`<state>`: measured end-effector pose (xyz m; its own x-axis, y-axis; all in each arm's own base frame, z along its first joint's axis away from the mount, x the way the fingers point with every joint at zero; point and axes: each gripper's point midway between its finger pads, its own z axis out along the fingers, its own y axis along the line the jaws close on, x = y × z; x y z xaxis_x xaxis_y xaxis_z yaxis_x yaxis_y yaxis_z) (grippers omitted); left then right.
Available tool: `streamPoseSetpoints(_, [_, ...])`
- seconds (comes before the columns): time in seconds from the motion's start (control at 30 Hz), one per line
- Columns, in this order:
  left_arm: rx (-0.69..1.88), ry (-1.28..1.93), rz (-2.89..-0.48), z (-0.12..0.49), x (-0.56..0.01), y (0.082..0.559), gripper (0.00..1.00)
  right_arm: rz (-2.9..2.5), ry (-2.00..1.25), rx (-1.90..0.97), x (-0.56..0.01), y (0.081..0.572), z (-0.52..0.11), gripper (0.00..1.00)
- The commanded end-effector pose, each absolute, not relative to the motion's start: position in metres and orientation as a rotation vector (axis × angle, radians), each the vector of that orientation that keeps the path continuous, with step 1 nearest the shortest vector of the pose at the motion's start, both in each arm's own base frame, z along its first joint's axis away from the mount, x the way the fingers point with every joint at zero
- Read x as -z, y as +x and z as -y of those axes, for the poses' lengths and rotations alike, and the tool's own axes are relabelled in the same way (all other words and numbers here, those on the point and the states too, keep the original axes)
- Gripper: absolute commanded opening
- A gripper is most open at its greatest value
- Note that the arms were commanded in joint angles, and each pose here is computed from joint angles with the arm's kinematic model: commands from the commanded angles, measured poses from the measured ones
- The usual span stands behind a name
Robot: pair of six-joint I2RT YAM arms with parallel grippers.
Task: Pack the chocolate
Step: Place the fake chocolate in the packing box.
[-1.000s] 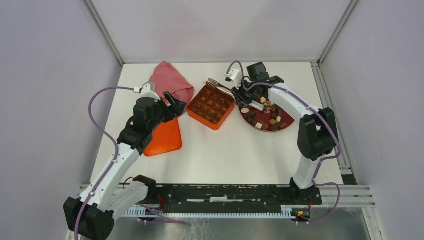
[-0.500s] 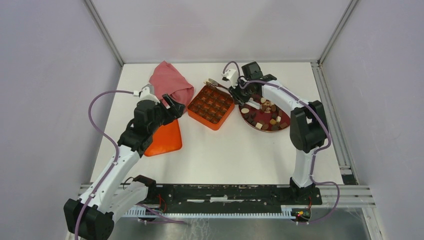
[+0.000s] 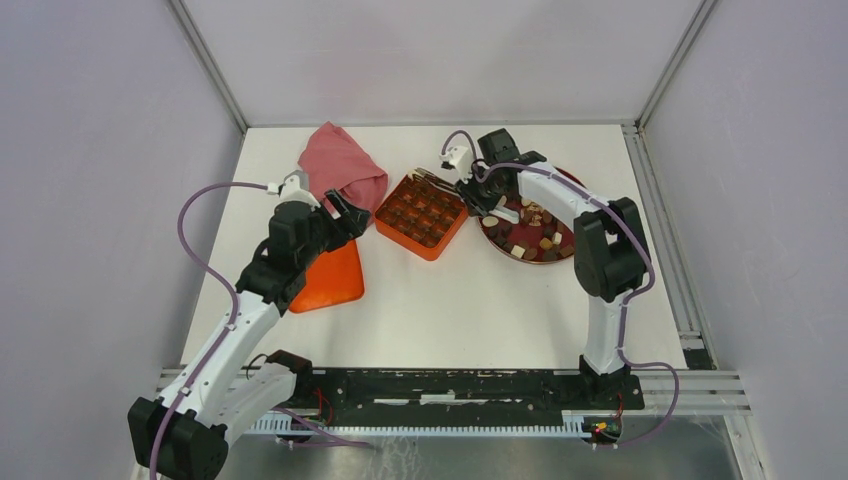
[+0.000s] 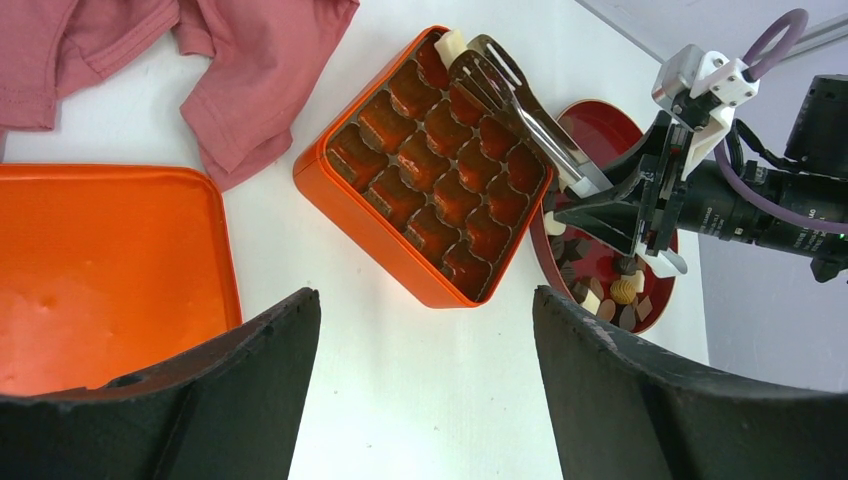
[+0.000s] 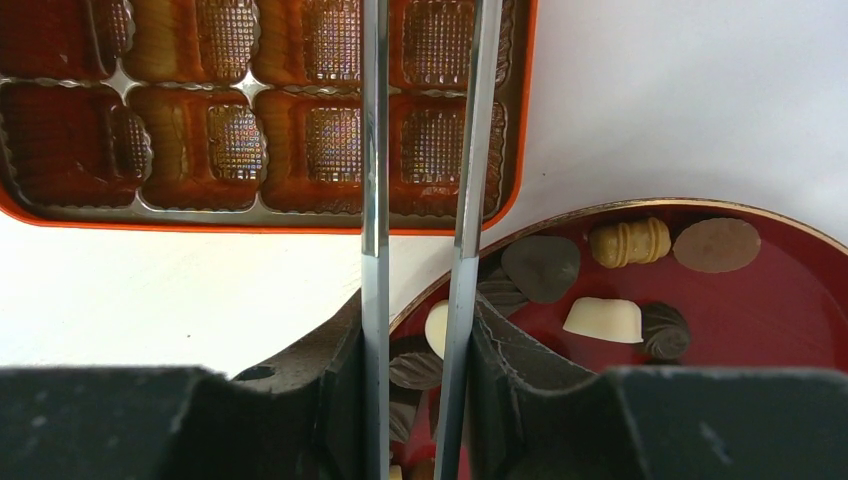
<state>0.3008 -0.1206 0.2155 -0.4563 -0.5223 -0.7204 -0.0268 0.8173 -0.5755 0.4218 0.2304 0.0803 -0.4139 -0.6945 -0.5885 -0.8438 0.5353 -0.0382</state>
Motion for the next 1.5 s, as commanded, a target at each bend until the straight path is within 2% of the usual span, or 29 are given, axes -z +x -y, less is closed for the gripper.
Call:
streamPoseSetpoints(0.0, [0.636,-0.434,-1.932,0.121,-0.224,0.305,0.83,-2.167,-1.242,-0.341,-0.095,0.435,-0.242,0.15])
streamPoseSetpoints(0.33, [0.637,-0.438,-1.931,0.121,-0.224,0.304,0.83,-2.173,-1.239,-0.321,-0.095,0.439,-0.243,0.29])
streamPoseSetpoints(0.73, [0.647,-0.435,-1.928,0.122,-0.226,0.304,0.83,-2.162,-1.233,-0.313,-0.101,0.439,-0.241,0.39])
streamPoseSetpoints(1.17, [0.656,-0.434,-1.914,0.122,-0.231,0.303,0.83,-2.11,-1.211,-0.328,-0.125,0.44,-0.244,0.38])
streamPoseSetpoints(1.47, [0.708,-0.422,-1.867,0.126,-0.246,0.302,0.83,-2.028,-1.181,-0.439,-0.169,0.413,-0.234,0.36])
